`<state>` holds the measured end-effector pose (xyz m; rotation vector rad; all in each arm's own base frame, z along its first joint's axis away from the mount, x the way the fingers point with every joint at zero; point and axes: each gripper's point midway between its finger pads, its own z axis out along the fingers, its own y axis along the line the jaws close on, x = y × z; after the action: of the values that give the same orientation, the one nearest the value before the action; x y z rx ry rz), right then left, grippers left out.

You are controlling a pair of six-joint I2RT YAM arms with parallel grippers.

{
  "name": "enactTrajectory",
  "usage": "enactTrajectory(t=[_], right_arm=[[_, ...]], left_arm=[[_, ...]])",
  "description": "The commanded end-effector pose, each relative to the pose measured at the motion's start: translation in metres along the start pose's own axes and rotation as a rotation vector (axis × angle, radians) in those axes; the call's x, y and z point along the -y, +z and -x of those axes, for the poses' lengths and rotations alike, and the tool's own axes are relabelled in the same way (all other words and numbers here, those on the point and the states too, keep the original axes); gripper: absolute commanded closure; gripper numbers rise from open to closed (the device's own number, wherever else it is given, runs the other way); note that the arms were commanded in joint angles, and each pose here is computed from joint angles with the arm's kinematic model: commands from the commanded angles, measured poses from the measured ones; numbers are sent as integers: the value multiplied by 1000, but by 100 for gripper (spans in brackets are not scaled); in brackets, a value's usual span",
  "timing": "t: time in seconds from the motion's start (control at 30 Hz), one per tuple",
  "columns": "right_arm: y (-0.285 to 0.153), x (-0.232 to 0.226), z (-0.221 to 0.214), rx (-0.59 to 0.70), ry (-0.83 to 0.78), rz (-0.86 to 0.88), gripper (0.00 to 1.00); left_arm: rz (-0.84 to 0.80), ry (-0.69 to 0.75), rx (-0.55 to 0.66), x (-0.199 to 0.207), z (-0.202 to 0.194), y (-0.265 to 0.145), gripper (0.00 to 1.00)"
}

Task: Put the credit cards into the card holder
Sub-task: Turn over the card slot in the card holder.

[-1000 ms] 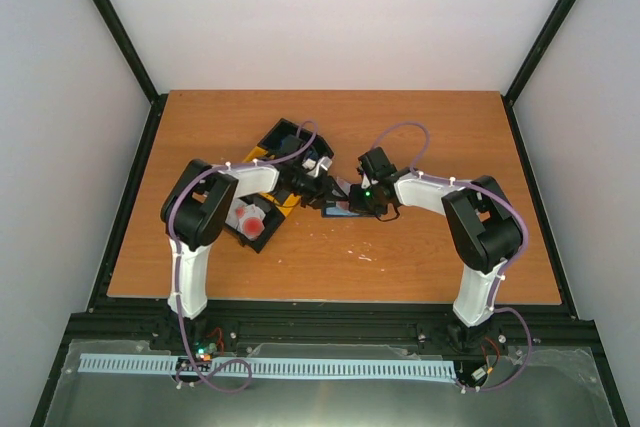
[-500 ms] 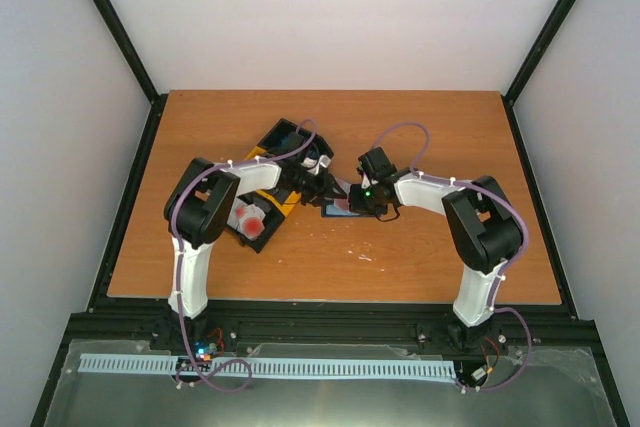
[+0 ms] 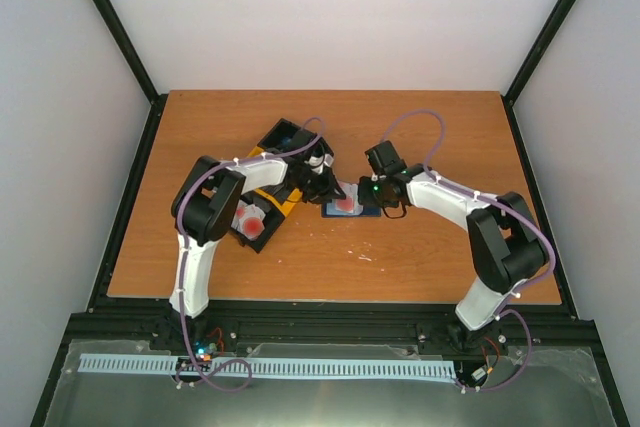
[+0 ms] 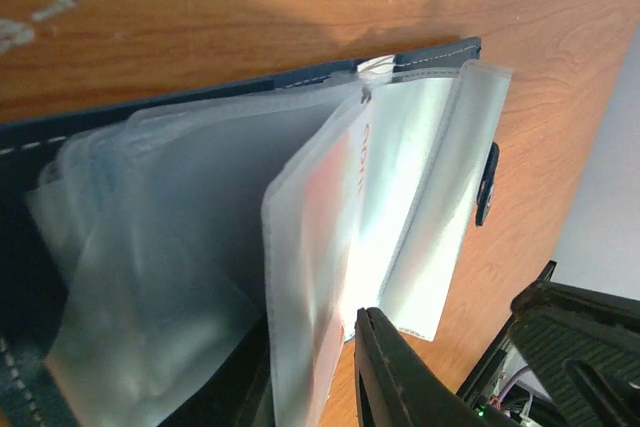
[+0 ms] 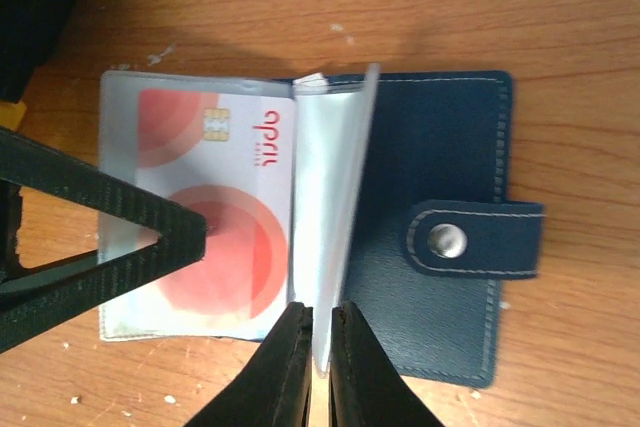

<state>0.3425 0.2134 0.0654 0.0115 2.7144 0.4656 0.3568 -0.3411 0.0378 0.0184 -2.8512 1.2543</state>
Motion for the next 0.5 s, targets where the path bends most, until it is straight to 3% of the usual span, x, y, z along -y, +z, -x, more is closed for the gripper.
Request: enactTrajectory(t=[0.0,0.13,0.47], right_arm=[[-18,18,9,61,42,-110,92],[-26,25,10,81,77,-124,92],[-51,60,11,146,212,-206,92]], left_arm=[[18,48,-7,10,1,3,78],[-5,86,-23,23,-3,5,70],[-78,259,-46,65,-12,11,58]])
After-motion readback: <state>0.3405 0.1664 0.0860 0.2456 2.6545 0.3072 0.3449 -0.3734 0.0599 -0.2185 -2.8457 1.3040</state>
